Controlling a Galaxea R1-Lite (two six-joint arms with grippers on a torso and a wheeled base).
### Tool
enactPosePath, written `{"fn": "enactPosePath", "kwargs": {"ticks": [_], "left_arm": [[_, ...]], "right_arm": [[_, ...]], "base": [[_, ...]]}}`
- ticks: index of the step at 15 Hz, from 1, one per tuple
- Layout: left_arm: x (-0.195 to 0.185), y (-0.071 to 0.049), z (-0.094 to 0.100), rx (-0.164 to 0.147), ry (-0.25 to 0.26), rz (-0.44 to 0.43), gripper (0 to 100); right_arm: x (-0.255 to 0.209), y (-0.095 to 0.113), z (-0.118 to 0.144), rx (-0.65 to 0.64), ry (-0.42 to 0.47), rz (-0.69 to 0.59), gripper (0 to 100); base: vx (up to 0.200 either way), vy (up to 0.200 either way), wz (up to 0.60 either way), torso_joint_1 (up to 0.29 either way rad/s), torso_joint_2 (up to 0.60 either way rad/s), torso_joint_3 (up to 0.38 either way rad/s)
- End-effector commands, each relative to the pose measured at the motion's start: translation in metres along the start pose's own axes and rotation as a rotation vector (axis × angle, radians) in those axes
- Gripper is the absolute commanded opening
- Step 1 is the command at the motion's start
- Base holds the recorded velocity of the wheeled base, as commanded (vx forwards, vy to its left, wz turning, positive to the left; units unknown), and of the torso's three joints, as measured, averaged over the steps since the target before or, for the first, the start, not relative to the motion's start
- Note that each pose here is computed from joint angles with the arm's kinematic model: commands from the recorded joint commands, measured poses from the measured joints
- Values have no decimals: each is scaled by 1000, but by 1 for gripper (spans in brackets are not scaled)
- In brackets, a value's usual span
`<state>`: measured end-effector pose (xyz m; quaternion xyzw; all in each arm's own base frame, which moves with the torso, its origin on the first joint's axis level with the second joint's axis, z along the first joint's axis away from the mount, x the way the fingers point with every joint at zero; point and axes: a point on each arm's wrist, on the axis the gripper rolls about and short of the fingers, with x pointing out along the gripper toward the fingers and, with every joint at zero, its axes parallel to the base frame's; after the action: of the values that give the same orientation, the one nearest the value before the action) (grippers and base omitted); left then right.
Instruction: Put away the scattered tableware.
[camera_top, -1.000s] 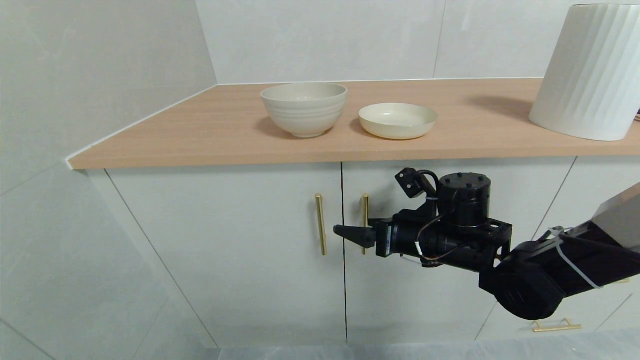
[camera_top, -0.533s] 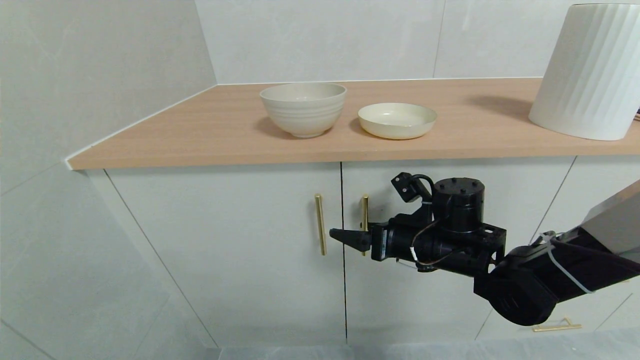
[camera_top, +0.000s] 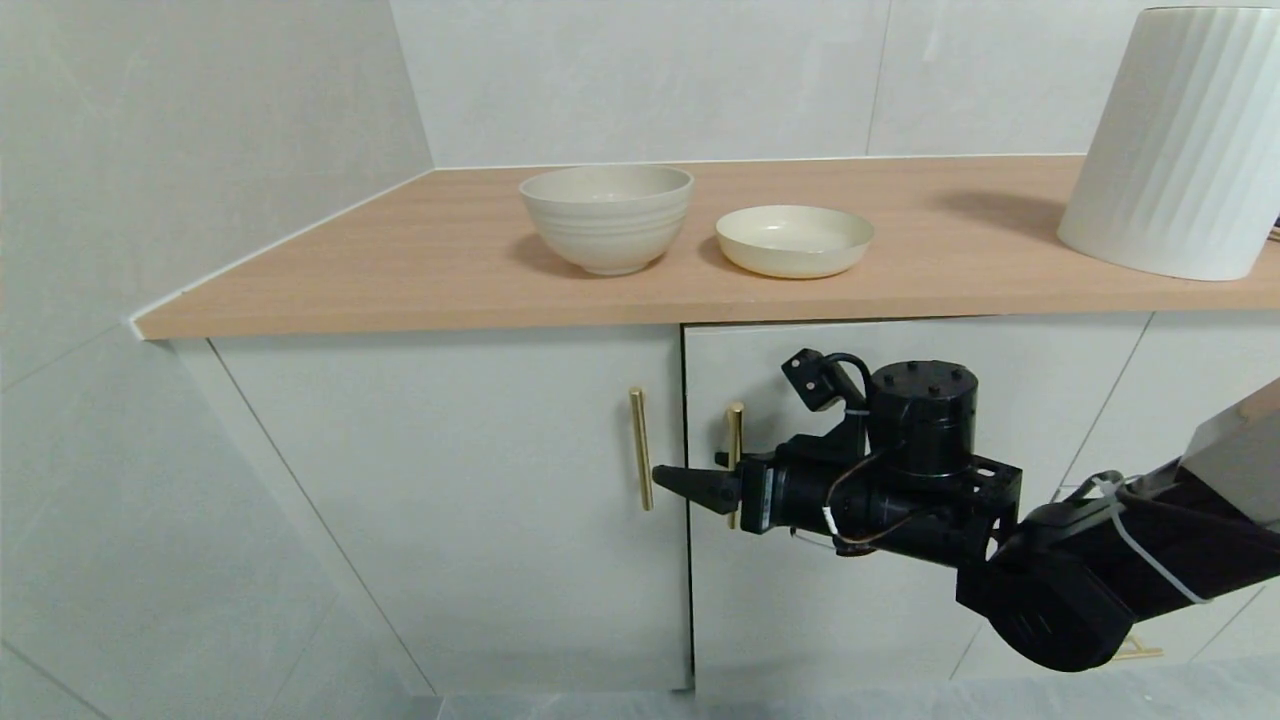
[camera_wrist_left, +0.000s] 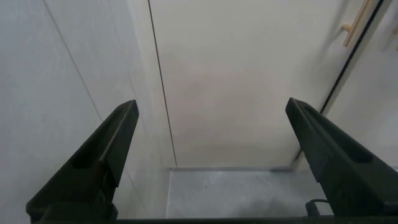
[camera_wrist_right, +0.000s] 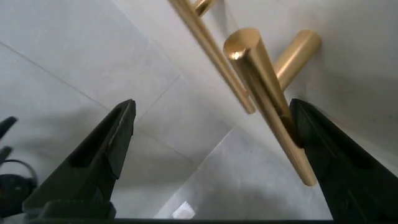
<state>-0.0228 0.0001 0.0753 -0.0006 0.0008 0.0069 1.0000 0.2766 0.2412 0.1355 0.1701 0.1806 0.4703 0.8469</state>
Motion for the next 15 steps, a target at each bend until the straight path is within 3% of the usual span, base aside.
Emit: {"fn": "enactPosePath", "kwargs": {"ticks": [1, 5, 13, 15], "left_arm": [[0, 0, 0, 0, 0, 0, 100], [0, 0, 0, 0, 0, 0, 100], [0, 0, 0, 1, 0, 0, 100], [0, 0, 0, 24, -2, -2, 100]], "right_arm": [[-13, 12, 7, -3, -18, 24, 100], [-38, 31, 8, -13, -18, 56, 100], [-75, 66, -22, -15, 75, 131, 100], [-75, 65, -24, -13, 84, 132, 100]], "base": [[0, 0, 0, 0, 0, 0], [0, 0, 0, 0, 0, 0], [0, 0, 0, 0, 0, 0], [0, 0, 0, 0, 0, 0]]}}
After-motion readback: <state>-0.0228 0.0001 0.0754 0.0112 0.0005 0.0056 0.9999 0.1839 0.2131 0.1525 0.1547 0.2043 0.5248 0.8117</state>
